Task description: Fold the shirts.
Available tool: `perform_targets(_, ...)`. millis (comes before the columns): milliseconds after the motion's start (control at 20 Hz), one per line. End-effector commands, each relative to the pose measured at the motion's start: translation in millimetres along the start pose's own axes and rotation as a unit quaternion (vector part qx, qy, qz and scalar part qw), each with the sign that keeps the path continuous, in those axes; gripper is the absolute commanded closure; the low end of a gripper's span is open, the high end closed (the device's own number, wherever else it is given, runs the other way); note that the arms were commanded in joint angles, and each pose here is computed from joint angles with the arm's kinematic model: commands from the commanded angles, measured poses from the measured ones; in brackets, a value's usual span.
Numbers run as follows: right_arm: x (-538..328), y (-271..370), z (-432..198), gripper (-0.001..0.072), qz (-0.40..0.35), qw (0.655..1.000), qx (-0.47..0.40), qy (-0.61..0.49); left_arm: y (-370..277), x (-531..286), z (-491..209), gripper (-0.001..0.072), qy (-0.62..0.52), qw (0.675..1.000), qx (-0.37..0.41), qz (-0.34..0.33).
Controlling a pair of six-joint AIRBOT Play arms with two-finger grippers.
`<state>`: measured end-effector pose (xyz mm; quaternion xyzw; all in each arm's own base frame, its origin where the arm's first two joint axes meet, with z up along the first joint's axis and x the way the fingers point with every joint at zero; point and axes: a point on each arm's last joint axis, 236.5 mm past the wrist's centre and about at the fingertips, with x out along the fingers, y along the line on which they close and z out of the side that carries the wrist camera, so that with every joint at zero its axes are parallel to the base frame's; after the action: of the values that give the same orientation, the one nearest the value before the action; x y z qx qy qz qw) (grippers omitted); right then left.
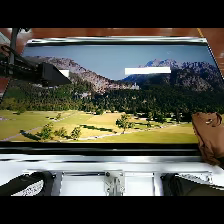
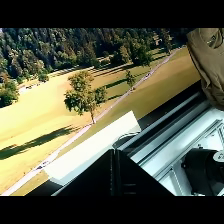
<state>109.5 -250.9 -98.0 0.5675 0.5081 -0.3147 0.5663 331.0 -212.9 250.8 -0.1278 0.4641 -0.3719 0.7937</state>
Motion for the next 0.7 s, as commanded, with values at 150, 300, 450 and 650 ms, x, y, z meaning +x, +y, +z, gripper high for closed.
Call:
perform_targets(150,-41,3,14,0.0065,-0.031,0.995,-0.071,-0.063,1,2,-1,0.0671,0.003,1.0,0.023,0.0)
perform_targets(300,-132,12,47,0.0065,-0.075,0.979,-0.049,-0.181,10,4,6,0.067,-0.008,0.999,0.045,0.017)
perform_targets(450,-228,70,63,0.0066,-0.043,0.942,-0.046,-0.329,36,14,34,0.067,-0.05,0.995,0.063,0.053)
perform_targets(650,-322,308,0,0.0069,0.178,0.782,-0.36,-0.476,75,54,54,0.0674,-0.058,0.989,0.077,0.112)
